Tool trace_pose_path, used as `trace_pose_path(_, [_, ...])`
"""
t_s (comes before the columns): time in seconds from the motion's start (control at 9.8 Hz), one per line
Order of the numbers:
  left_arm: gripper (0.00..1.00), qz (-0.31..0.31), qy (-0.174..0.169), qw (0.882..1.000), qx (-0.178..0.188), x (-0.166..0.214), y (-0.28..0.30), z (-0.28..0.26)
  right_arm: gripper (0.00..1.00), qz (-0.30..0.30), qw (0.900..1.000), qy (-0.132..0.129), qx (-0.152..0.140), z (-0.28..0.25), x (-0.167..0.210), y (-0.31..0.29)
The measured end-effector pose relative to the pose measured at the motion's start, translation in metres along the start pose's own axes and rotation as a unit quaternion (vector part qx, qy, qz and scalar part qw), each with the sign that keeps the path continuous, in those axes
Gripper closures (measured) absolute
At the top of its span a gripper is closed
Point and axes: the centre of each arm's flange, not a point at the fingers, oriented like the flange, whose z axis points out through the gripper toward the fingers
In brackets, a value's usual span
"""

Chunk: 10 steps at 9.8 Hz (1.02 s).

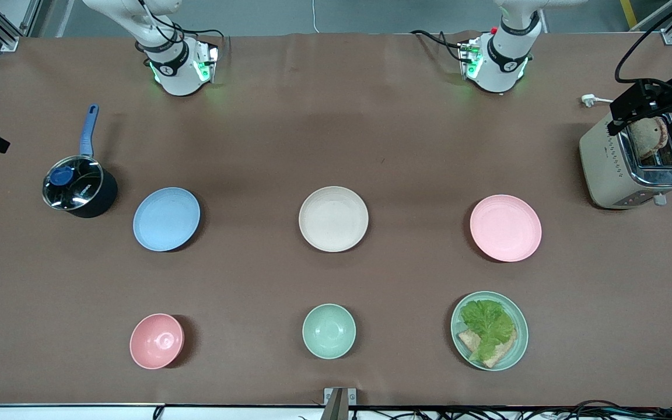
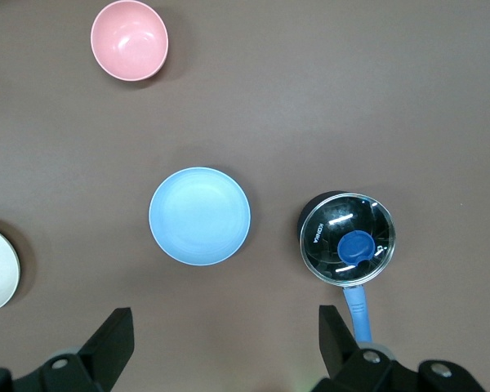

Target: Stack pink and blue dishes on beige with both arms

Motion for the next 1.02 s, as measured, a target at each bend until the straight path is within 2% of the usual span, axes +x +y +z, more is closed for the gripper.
trace_pose_path(0.31, [0.00, -0.002, -0.001, 1.000, 0.000, 0.000, -0.002, 0.001, 0.00, 0.000, 1.000, 0.000, 0.000, 0.000, 0.000, 0.000])
trace_pose_path(0.51, [0.00, 0.011, -0.022, 1.000, -0.002, 0.013, -0.019, 0.025, 0.00, 0.000, 1.000, 0.000, 0.000, 0.000, 0.000, 0.000])
trace_pose_path(0.82, [0.00, 0.014, -0.069, 0.997, -0.015, 0.063, -0.066, 0.123, 0.00, -0.002, 1.000, -0.003, 0.000, 0.003, 0.000, 0.000])
trace_pose_path(1.02, [0.00, -0.005, -0.106, 0.994, -0.031, 0.087, -0.093, 0.199, 0.00, -0.028, 0.999, -0.026, 0.001, 0.034, 0.011, -0.002])
